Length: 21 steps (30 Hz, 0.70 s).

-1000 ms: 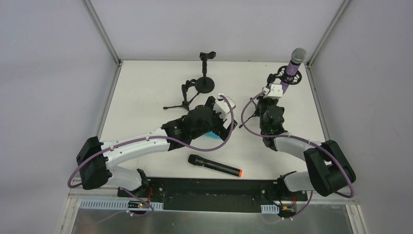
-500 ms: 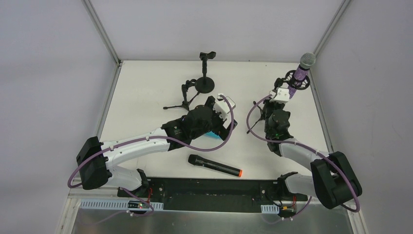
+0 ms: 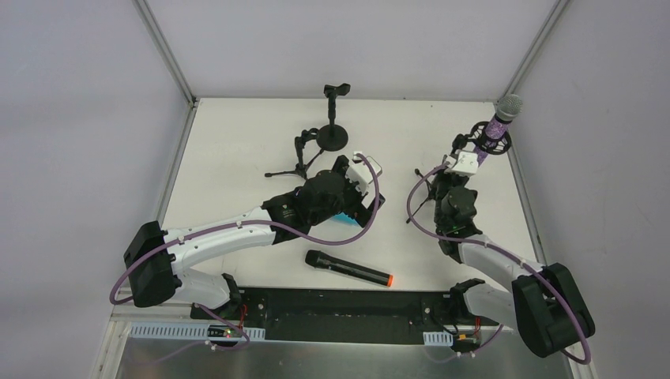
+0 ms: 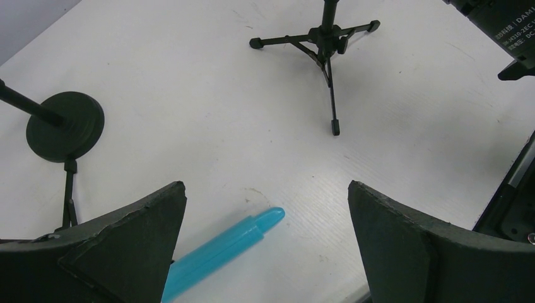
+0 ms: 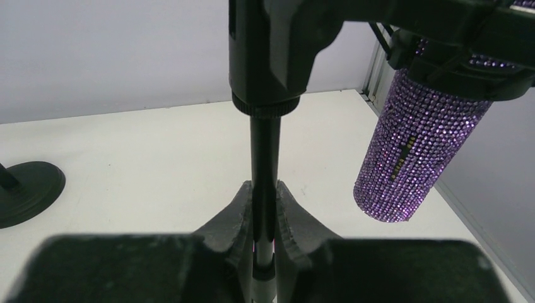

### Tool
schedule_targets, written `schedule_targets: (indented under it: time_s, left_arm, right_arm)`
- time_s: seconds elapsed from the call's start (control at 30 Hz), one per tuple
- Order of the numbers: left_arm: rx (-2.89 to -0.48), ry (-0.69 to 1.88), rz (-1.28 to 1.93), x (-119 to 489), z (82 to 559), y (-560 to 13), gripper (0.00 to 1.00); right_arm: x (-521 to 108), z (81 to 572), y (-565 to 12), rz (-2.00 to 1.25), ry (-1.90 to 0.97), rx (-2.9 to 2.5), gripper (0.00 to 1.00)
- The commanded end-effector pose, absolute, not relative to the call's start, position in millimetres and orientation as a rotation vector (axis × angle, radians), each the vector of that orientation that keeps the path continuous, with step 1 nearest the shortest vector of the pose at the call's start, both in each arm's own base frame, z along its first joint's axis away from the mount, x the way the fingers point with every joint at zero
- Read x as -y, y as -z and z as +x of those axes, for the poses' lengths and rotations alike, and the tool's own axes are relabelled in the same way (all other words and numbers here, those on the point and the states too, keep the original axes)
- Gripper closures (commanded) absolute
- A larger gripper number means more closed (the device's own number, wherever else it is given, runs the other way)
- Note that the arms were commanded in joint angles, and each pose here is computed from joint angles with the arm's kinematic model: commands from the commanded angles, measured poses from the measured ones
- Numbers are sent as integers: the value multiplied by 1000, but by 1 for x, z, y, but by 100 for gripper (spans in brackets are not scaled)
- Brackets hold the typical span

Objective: Attach the microphones to the stand

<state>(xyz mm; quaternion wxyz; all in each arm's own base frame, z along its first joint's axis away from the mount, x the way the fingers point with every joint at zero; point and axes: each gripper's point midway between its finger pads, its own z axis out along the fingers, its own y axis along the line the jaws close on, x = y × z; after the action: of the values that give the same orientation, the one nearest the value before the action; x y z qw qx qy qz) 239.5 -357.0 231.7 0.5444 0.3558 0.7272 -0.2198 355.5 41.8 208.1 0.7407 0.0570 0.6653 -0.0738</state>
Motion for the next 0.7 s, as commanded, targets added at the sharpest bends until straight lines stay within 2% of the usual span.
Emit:
schedule_targets:
  time_s: [0.0, 0.13, 0.67]
  left_arm:
    - [-1662, 528, 812, 358, 241, -260, 1]
    - [-1663, 528, 815, 359, 241, -259, 1]
    - [-1669, 518, 815, 359, 242, -257, 1]
  right_arm:
    - [-32, 351, -214, 195, 164, -1438, 82]
    - [-33, 349, -214, 198, 148, -1444, 69]
    - [-45, 339, -214, 207, 23, -1501, 41]
